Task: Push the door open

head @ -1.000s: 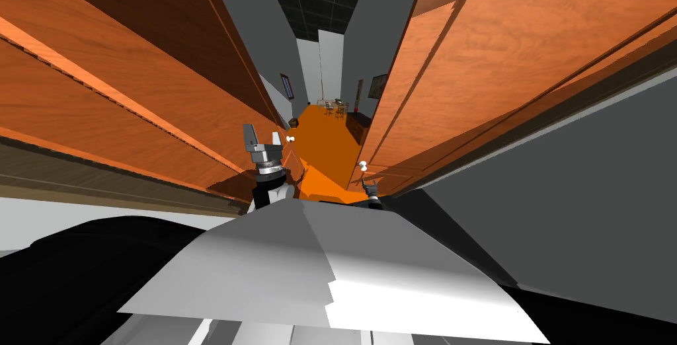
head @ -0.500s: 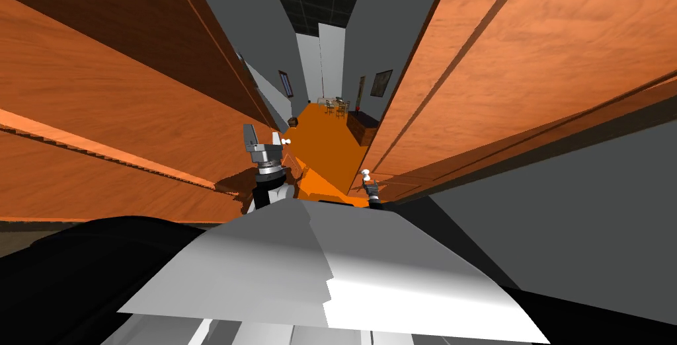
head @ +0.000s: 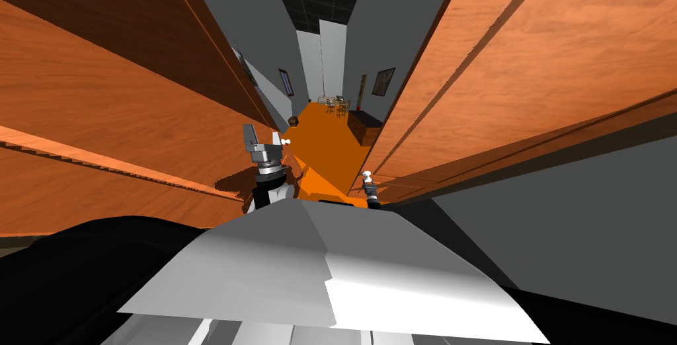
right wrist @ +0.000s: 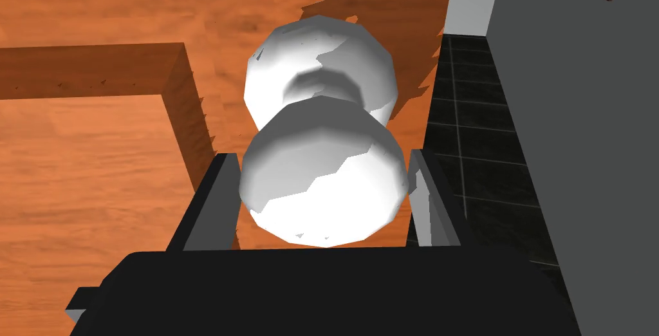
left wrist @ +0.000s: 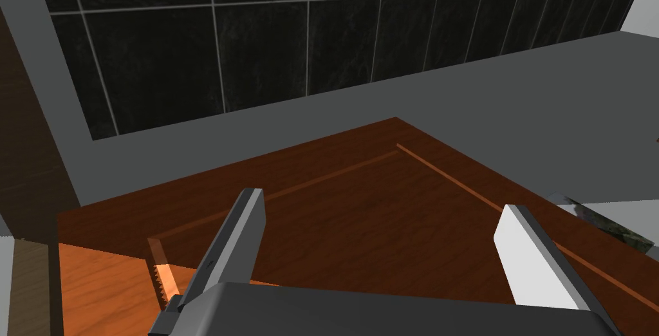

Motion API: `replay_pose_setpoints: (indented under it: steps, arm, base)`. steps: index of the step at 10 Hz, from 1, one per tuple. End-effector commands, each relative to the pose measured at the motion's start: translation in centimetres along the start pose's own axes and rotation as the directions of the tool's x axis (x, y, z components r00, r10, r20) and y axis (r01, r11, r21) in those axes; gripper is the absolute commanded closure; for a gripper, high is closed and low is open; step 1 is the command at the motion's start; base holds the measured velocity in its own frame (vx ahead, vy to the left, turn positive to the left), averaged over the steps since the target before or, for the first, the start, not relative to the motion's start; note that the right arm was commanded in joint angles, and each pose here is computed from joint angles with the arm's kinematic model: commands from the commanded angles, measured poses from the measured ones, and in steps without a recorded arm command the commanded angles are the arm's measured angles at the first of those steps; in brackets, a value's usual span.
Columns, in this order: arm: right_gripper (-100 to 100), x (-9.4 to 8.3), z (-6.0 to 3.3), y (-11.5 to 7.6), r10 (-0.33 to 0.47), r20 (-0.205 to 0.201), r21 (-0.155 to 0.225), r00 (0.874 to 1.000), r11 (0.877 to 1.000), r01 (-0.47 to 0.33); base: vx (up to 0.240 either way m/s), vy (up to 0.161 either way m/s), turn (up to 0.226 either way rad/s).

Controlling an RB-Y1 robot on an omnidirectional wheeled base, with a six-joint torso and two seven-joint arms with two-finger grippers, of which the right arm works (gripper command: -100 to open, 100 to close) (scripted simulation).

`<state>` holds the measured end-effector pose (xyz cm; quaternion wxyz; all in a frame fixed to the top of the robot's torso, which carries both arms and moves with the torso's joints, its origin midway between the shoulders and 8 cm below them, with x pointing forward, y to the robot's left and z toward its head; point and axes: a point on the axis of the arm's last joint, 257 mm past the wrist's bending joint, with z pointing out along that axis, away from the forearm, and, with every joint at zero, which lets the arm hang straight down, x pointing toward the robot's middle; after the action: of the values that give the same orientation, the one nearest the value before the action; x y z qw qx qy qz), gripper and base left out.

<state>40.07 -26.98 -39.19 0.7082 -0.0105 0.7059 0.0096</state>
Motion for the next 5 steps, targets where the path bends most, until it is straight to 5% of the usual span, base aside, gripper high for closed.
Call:
replay_pose_setpoints:
  steps: [1,5]
  arm:
    - [100,-0.06,-0.06,-0.31,-0.002,0.001,0.004,1.000,1.000,0.002]
    - [100,0.03,-0.04,-0.54,0.044,0.001,0.009,0.999,0.999,-0.044]
  base:
    - [-0.012,-0.001,-0.001]
    - [0.006,0.002,0.014]
